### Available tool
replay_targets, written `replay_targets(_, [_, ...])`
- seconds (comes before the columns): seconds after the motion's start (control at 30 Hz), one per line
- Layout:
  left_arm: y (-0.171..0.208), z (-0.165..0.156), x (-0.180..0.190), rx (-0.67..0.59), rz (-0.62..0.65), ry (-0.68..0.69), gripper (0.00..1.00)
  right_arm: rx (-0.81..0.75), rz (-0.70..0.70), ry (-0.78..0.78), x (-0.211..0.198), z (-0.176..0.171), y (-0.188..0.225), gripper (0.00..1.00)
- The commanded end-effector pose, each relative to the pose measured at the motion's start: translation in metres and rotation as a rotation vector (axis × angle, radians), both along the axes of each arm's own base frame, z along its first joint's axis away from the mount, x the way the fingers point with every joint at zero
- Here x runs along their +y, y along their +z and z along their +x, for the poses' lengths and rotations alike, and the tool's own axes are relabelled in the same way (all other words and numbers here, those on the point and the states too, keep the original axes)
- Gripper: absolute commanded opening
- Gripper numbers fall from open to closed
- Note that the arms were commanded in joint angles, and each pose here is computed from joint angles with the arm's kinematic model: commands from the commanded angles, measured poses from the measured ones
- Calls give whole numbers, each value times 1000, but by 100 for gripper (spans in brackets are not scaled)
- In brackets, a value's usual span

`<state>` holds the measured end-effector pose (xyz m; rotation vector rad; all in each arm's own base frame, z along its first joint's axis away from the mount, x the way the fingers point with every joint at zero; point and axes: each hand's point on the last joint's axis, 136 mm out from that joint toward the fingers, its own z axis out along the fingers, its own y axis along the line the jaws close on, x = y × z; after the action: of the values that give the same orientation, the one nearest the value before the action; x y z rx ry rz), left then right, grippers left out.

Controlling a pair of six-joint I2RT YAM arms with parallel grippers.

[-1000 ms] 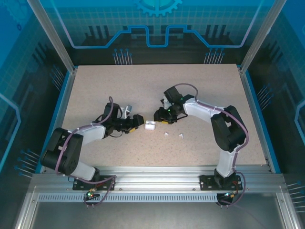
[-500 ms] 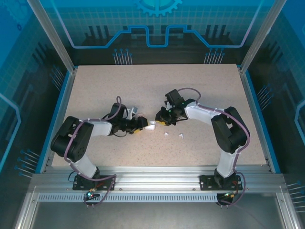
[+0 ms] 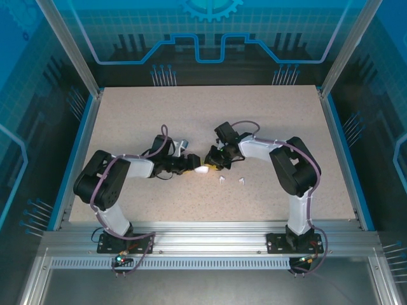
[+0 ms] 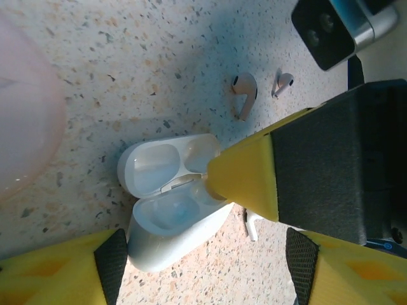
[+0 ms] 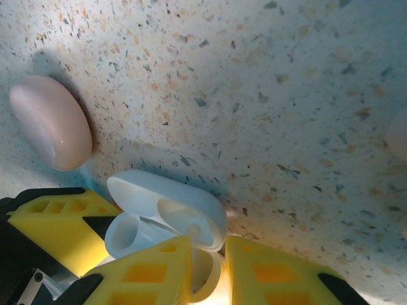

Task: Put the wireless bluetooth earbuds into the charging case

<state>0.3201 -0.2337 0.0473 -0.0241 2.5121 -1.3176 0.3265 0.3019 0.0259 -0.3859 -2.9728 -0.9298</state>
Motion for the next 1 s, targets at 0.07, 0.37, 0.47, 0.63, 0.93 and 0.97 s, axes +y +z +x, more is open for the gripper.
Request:
replay_targets(0.07, [-5,-12,-11,-35,-44,-48,67,22,-21,-4,2,-1,-5,21])
replay_targets(0.37, [0,-18,-15,-65,-103,-72,62,16,22,34,10,1,-4,20])
replay_targets(0.47, [3,-19,-16,-74,-121,-83,61,12,63,50,13,4,0,20])
replay_targets(0.63, [3,-21,-17,-78,-122,-93,57,4,97,66,12,7,6,20])
replay_targets(0.93, [0,-20,-21,-69,-129,-107,46,-9,116,78,14,10,13,20])
replay_targets(0.97, [-1,-20,-22,-69,-129,-110,45,-8,115,77,13,10,13,20])
